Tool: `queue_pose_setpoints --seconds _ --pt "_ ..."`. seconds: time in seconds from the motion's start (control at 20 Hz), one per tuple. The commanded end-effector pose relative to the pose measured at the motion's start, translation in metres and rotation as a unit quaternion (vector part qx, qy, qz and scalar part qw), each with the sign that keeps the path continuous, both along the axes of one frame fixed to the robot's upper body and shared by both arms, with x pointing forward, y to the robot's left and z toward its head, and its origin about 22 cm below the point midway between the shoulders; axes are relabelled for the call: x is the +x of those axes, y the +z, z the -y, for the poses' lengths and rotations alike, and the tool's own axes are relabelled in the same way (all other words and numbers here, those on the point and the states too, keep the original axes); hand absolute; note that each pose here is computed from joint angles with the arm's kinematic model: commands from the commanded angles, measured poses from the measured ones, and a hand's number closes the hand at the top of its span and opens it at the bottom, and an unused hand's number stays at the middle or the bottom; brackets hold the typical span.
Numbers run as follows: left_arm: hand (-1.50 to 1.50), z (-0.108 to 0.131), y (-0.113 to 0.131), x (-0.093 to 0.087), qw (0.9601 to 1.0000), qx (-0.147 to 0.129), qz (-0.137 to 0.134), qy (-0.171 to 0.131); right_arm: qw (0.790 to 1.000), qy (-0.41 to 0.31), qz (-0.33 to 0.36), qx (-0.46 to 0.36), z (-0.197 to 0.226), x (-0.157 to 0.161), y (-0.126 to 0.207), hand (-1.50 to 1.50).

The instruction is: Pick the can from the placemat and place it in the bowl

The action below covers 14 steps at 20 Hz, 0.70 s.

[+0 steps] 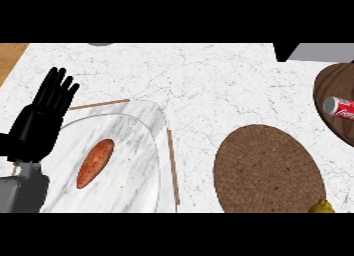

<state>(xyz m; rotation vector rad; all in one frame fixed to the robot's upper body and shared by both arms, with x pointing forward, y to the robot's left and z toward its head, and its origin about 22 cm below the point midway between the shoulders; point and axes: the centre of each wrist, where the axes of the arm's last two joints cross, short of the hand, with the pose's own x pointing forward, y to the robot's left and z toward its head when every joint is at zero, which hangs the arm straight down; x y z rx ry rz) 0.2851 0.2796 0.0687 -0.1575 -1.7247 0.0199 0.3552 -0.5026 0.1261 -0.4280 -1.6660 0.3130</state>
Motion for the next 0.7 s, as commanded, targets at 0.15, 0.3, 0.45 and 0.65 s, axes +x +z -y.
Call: queue_pose_setpoints --seconds 0.15,0.3,0.45,0.65 --pt "0.0 -0.007 -0.001 0.001 1.0 -0.005 0.003 -0.006 0.996 -0.067 0.016 0.053 0.044 -0.038 0.02 -1.5" --pt "0.0 -0.005 -0.003 -0.007 0.9999 0.0 0.008 0.008 0.995 -0.077 0.013 0.065 0.066 -0.064 0.022 -1.5" --pt "0.0 -0.001 -0.006 -0.004 0.9999 -0.006 -0.001 0.01 0.995 -0.074 0.008 0.064 0.083 -0.085 0.028 -1.5" --pt "0.0 -0.006 -0.004 -0.003 1.0 0.002 0.003 0.003 0.996 -0.07 -0.004 0.056 0.096 -0.103 0.034 -1.5"
